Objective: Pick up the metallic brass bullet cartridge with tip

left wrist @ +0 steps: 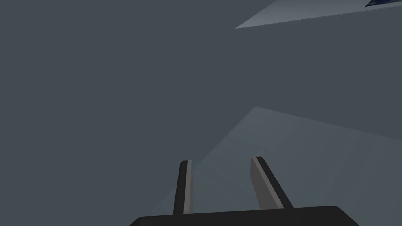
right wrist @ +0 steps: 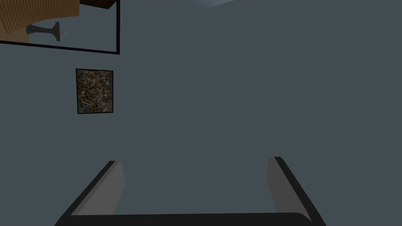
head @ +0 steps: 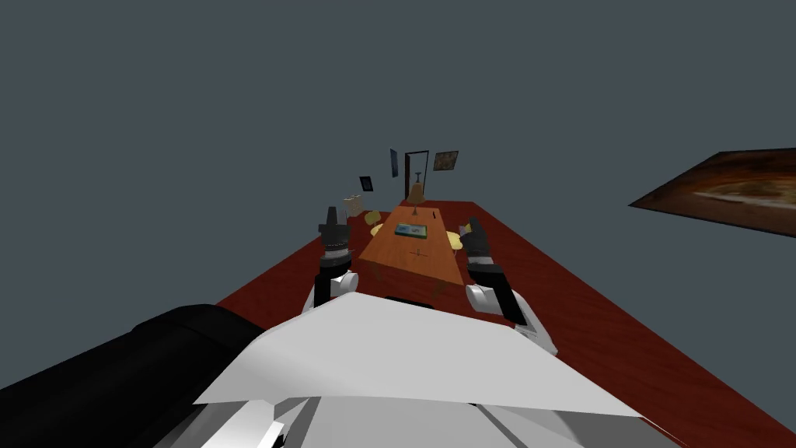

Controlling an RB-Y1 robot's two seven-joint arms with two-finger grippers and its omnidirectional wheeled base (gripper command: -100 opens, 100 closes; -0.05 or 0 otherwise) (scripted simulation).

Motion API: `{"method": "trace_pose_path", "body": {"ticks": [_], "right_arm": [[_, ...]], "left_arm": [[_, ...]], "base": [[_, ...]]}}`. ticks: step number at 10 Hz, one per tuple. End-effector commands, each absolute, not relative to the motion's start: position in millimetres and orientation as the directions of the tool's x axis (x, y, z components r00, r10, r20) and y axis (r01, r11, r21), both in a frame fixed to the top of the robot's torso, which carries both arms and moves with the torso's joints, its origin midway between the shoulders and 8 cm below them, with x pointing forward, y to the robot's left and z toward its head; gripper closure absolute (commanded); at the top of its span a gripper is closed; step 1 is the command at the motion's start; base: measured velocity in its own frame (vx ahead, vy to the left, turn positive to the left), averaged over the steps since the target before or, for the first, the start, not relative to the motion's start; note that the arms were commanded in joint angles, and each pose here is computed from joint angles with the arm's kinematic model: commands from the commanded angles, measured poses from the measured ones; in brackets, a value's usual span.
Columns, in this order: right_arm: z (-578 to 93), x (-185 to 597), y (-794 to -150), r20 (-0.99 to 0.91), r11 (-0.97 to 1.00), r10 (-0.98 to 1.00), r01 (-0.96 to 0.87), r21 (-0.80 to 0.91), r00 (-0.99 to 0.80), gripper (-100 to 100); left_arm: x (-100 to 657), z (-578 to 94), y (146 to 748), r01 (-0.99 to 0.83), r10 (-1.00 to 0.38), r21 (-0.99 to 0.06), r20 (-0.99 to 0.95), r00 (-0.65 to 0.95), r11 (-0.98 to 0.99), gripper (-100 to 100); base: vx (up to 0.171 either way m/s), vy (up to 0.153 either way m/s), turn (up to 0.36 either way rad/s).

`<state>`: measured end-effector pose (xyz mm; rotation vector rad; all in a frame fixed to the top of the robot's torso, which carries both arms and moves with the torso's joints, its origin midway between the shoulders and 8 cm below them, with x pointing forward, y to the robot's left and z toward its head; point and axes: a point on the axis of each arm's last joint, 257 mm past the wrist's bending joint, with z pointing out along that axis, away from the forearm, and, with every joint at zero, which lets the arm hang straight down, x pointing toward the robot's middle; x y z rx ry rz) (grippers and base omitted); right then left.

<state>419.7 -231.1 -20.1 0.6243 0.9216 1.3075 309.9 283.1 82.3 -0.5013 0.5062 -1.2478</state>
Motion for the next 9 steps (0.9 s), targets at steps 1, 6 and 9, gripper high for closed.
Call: {"method": "trace_pose_path", "body": {"ticks": [1, 6, 9], "right_arm": [[-38.7, 435.2, -227.8, -0.248, 0.216, 0.969, -0.487, 0.846, -0.001, -100], [-98.6, 478.9, -229.8, -0.347, 0.317, 0.937, -0.338, 0.886, -0.030, -100], [-134.0, 504.2, -233.7, -0.419, 0.395, 0.906, -0.242, 0.886, -0.055, -100]], "left_arm": [[309.9, 82.3, 283.1, 0.754, -0.967, -0.611, -0.087, 0.239, 0.241, 0], [309.9, 82.3, 283.1, 0.754, -0.967, -0.611, -0.087, 0.239, 0.241, 0], [309.9, 82.3, 283.1, 0.754, -0.967, -0.611, -0.087, 0.239, 0.241, 0]], "base": [[-0.007, 0.004, 0.163], [-0.007, 0.004, 0.157], [-0.008, 0.007, 0.184]]}}
